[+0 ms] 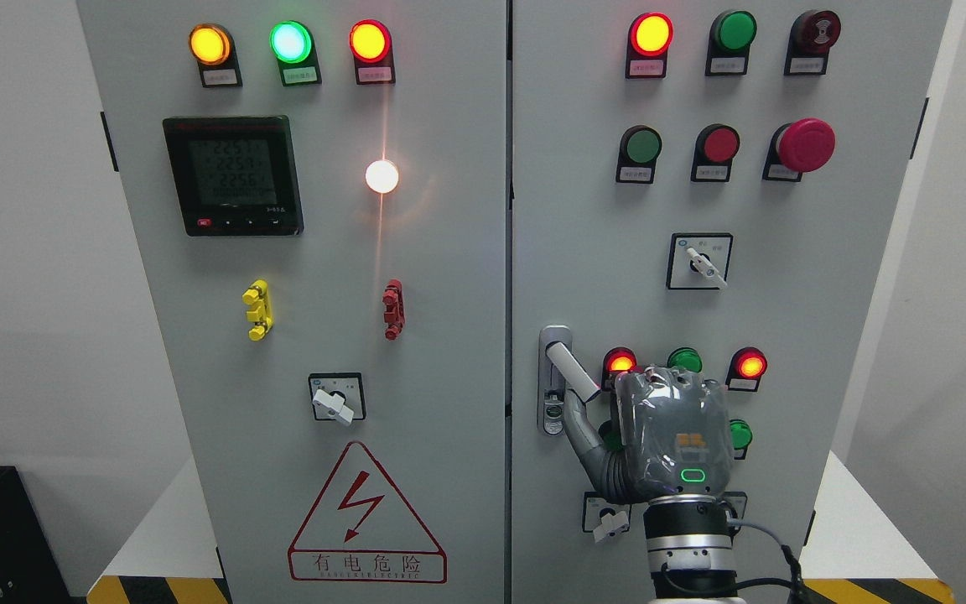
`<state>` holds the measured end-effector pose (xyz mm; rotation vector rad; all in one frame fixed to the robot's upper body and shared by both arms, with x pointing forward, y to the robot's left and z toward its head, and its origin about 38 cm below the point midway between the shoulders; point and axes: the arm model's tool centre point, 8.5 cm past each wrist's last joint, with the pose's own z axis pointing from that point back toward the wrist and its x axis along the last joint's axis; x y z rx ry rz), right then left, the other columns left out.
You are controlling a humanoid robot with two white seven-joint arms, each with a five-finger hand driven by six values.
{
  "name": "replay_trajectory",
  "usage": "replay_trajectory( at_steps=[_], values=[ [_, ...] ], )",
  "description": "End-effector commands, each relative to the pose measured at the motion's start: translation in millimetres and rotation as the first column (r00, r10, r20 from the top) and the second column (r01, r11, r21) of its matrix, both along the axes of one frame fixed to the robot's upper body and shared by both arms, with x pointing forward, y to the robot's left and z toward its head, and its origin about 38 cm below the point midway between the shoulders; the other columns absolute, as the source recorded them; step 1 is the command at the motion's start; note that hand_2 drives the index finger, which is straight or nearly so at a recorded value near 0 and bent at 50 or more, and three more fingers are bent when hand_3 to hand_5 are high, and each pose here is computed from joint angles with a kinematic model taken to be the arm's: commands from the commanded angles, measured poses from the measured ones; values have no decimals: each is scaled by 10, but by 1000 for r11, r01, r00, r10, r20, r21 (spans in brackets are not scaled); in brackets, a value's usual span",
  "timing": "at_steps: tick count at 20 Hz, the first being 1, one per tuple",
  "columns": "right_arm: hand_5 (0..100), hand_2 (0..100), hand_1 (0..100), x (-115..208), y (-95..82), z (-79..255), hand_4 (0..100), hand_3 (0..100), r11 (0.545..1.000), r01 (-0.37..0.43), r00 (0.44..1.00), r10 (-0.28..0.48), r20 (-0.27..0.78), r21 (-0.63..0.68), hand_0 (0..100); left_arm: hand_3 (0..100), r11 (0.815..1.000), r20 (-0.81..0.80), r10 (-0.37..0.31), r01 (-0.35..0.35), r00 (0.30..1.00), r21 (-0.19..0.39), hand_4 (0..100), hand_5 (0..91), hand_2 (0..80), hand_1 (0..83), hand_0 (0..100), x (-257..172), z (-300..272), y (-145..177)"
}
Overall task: Release door handle
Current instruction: 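Rotate the silver lever handle down to horizontal with the right hand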
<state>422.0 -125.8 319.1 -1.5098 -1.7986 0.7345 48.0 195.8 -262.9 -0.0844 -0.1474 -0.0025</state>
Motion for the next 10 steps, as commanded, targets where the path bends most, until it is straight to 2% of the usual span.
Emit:
replay_trajectory(
  at_steps=[1, 10],
  values=[
    [1000, 951, 260, 0, -5, 4, 1000, 1000, 1000, 1, 1000, -1, 1, 1, 534, 0, 1000, 1, 0, 0, 1000, 0, 0, 0, 0, 556, 120, 1, 0, 0],
    [1000, 942, 259, 2, -10, 11, 1000, 1000, 1000, 3, 1000, -3, 3, 1, 533, 0, 1000, 1, 0, 0, 1000, 0, 0, 0, 0, 556, 120, 1, 0, 0]
  ],
)
